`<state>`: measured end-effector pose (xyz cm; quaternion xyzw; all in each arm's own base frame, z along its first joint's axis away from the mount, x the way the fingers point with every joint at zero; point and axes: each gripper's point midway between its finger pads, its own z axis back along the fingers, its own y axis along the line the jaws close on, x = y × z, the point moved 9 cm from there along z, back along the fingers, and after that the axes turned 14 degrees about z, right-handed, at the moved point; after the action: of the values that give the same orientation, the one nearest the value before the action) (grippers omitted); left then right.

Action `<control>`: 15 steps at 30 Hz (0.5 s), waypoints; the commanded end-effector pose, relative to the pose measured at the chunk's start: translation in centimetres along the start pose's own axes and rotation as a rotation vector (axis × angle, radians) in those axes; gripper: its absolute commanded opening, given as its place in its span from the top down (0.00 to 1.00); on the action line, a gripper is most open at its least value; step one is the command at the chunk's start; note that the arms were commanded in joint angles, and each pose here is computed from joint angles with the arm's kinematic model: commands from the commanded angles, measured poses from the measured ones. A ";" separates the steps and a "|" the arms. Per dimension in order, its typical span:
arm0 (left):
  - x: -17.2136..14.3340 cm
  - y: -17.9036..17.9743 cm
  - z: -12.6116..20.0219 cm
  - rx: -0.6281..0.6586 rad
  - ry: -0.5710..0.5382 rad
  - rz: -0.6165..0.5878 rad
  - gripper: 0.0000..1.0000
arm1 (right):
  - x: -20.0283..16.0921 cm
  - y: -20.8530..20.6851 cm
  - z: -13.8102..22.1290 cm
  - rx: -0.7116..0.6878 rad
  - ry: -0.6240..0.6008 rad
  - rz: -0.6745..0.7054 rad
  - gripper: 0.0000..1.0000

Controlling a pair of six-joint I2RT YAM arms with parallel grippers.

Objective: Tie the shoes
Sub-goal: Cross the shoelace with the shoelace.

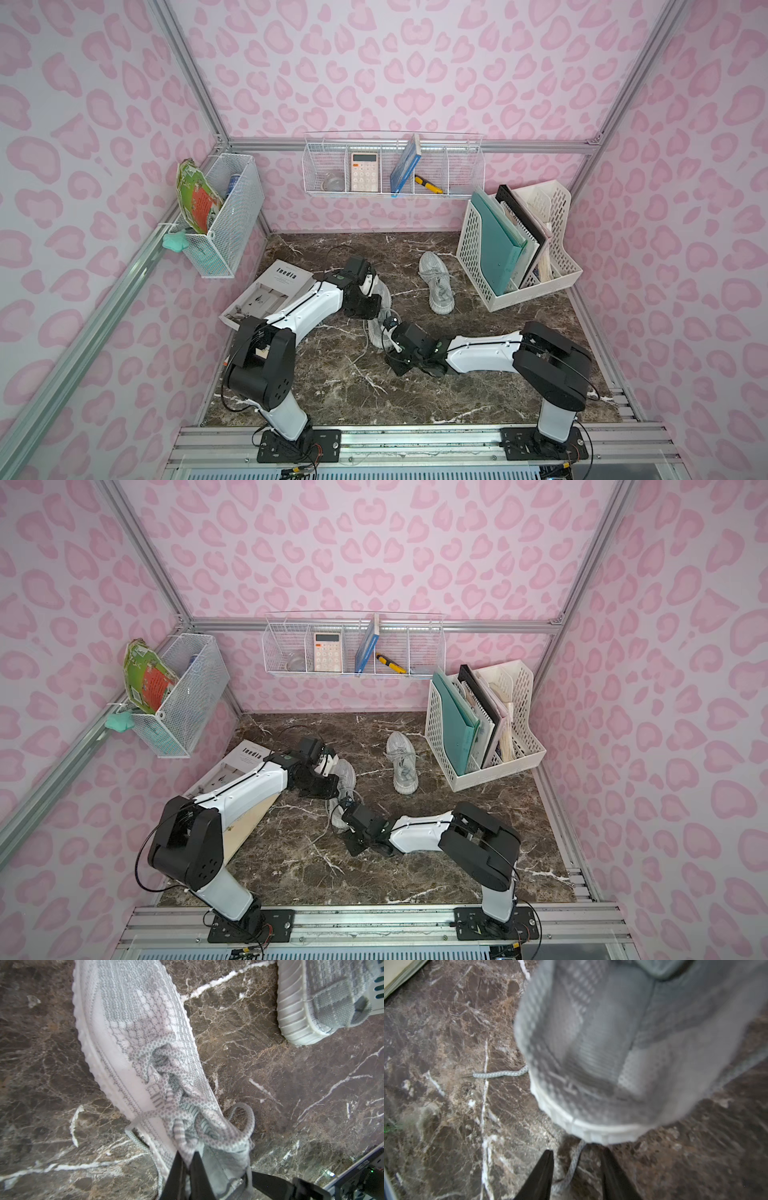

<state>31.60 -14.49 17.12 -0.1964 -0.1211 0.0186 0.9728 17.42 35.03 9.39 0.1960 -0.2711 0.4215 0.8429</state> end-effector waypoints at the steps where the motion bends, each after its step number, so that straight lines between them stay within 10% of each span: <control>1: 0.4 -0.3 0.1 -0.026 -0.017 -0.002 1.00 | -1.1 0.2 -0.5 -0.031 0.071 0.008 0.66; 9: 0.5 -0.4 0.2 -0.039 -0.016 0.002 1.00 | -1.6 -1.0 1.0 -0.126 0.080 0.004 0.99; 15: -0.3 -1.6 0.4 -0.119 -0.012 -0.049 1.00 | -1.1 -5.0 5.2 -0.116 -0.040 -0.107 1.00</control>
<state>31.42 -14.83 17.18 -0.2142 -0.1196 0.0131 0.9694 18.78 30.21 11.06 0.1494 -0.2874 0.3748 0.8687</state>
